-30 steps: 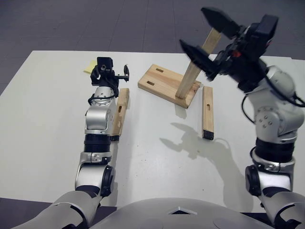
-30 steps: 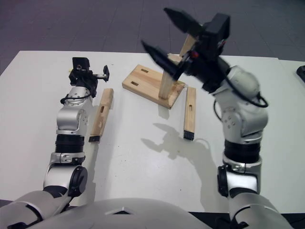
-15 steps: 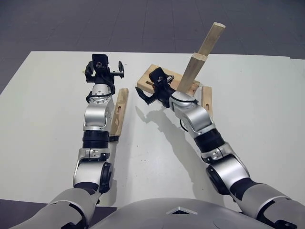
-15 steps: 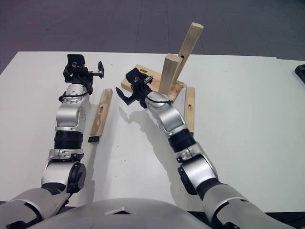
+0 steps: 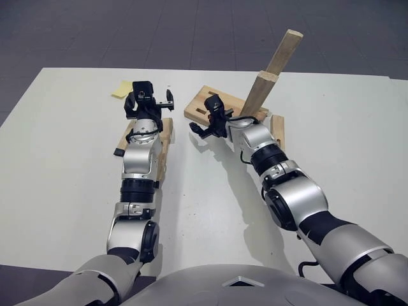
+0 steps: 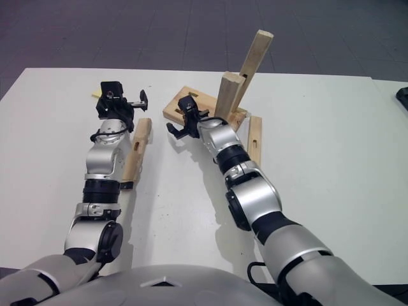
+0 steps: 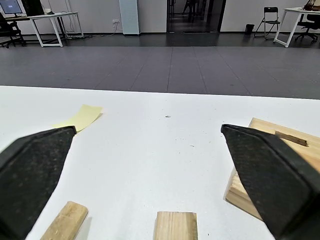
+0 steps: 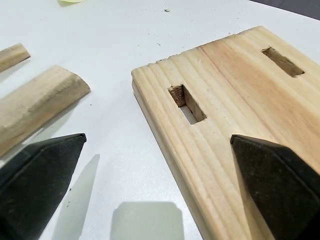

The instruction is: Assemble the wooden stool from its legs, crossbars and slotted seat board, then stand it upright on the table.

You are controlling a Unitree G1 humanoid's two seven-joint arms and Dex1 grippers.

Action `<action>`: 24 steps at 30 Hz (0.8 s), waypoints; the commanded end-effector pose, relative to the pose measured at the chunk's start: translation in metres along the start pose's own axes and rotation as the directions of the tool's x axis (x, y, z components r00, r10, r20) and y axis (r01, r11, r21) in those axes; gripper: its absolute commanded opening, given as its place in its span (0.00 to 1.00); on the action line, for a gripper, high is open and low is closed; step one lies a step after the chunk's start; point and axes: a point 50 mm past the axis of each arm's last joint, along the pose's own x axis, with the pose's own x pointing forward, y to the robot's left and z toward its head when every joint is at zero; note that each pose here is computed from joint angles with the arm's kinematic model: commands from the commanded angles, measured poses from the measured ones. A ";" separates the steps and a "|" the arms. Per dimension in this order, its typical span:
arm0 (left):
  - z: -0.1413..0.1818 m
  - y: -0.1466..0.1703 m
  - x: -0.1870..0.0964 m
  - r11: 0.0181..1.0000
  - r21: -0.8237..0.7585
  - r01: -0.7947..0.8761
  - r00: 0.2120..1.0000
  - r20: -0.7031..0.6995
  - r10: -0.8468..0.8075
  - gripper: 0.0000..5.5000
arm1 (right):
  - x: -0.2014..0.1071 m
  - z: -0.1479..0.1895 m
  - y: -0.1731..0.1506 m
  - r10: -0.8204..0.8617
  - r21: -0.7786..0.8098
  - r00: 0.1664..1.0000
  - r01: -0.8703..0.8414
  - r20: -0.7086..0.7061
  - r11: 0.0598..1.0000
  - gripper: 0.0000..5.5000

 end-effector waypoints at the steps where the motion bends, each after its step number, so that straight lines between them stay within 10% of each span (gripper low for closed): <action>1: -0.003 0.002 -0.002 1.000 -0.008 -0.020 1.000 -0.022 0.020 0.98 | -0.013 -0.002 -0.018 -0.035 -0.067 0.999 0.034 -0.011 0.997 0.98; 14: -0.003 0.013 -0.002 0.999 0.026 -0.042 0.999 -0.026 0.043 0.98 | -0.086 -0.002 -0.053 -0.048 -0.204 0.998 0.057 0.050 0.977 0.98; 24: -0.003 0.008 -0.002 0.999 0.035 -0.027 0.999 -0.031 0.029 0.98 | -0.049 -0.010 -0.010 0.132 -0.222 0.991 -0.121 0.037 0.968 0.98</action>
